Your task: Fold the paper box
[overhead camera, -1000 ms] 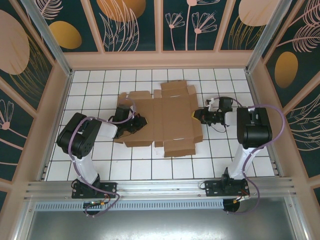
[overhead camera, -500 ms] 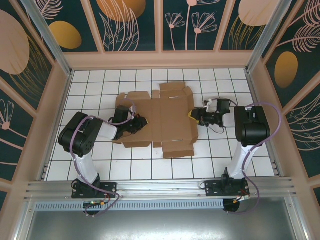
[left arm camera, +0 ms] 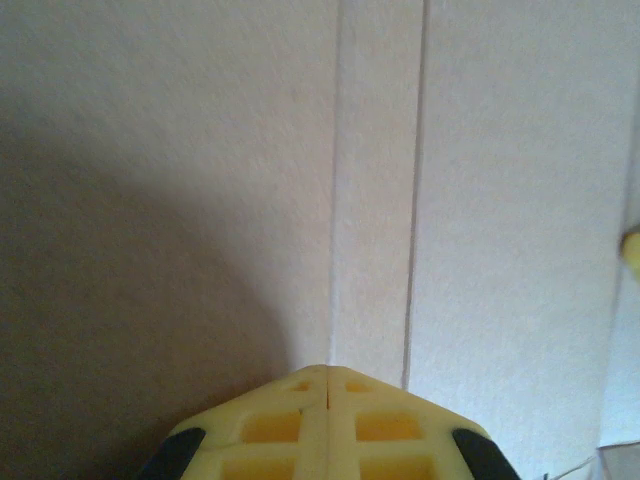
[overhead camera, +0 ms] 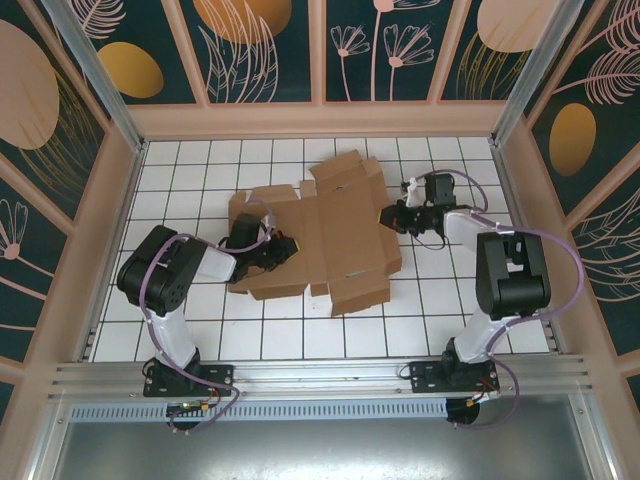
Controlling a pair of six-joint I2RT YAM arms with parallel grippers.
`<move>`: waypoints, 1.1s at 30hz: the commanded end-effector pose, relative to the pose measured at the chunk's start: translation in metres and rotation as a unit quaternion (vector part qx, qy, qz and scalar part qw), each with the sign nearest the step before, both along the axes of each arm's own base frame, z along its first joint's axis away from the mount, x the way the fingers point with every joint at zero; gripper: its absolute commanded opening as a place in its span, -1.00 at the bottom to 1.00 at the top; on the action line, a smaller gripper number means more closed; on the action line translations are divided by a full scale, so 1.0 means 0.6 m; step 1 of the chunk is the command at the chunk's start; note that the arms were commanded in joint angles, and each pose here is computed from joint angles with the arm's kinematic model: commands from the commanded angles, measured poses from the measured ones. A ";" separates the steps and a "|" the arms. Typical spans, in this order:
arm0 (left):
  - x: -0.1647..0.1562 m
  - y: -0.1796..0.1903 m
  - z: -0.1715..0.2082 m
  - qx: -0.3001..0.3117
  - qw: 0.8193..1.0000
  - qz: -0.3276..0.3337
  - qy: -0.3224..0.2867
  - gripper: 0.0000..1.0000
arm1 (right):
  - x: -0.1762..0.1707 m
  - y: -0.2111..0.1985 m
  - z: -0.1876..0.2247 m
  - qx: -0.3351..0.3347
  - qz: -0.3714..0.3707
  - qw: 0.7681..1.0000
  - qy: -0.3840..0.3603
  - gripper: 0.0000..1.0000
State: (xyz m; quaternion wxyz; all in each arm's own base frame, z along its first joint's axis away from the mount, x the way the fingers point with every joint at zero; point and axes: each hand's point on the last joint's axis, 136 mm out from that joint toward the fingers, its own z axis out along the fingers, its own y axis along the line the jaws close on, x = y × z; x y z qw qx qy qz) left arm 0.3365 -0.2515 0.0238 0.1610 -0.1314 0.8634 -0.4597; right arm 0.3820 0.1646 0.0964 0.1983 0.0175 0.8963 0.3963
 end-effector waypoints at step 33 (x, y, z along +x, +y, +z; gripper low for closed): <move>-0.014 0.014 0.036 0.085 0.996 0.006 -0.003 -0.74 | 0.004 0.020 0.094 -0.472 0.128 0.870 -0.065 -1.00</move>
